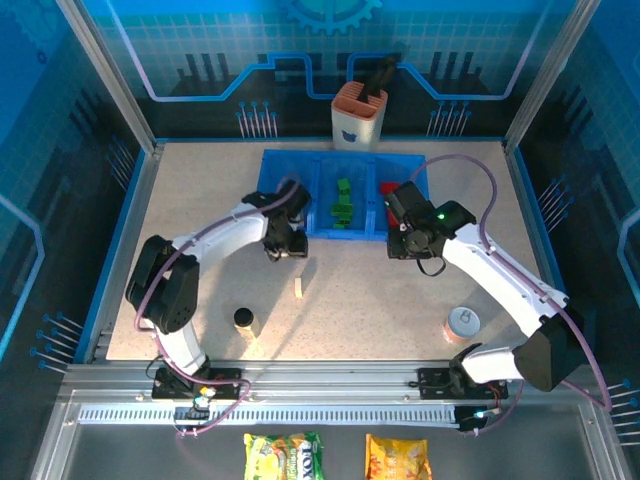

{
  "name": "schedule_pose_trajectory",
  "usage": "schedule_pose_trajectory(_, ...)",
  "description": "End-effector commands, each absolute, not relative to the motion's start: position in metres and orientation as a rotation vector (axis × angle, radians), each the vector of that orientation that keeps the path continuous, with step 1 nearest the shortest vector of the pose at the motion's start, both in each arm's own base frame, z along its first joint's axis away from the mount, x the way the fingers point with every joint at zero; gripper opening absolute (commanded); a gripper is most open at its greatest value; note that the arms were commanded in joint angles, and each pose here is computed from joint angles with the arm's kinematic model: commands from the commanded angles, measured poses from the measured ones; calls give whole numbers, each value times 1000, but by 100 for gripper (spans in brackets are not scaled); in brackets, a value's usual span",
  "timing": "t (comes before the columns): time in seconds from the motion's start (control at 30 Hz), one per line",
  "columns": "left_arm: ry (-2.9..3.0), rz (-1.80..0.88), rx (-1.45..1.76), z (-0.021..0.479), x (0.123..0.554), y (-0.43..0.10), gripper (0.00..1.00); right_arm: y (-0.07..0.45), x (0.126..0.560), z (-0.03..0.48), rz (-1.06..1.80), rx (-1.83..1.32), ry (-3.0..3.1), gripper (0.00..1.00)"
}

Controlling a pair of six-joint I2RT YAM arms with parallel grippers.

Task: Sort the legos into containers by color
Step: Pick up the lego from the middle-left of the table.

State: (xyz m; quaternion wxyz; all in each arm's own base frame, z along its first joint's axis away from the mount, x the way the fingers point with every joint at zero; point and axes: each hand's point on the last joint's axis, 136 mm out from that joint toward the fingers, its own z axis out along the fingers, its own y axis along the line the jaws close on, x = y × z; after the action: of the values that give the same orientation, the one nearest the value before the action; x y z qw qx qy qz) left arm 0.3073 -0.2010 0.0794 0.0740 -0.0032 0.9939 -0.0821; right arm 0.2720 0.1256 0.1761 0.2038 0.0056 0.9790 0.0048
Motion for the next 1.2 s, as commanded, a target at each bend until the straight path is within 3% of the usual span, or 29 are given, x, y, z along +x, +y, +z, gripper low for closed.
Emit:
schedule_pose_trajectory(0.0, 3029, -257, -65, 75, 274, -214, 42, 123, 272, 174, 16, 25, 2740, 43)
schedule_pose_trajectory(0.1, 3063, -231, -85, 60, 255, -222, 47, 127, 274, 174, 28, 13, 2741, 43)
schedule_pose_trajectory(0.27, 3090, -171, -113, 42, 239, -221, 47, 129, 276, 173, 36, 2, 2741, 43)
schedule_pose_trajectory(0.63, 3068, -73, -99, 32, 246, -213, 22, 128, 274, 171, 35, 7, 2747, 43)
schedule_pose_trajectory(0.77, 3056, -63, -83, 36, 249, -211, 17, 127, 274, 173, 32, 12, 2743, 43)
schedule_pose_trajectory(0.97, 3013, -76, -76, 57, 270, -202, 18, 125, 274, 177, 21, 12, 2734, 43)
schedule_pose_trajectory(1.17, 2920, -119, -81, 95, 320, -183, 19, 121, 271, 176, 4, 21, 2739, 43)
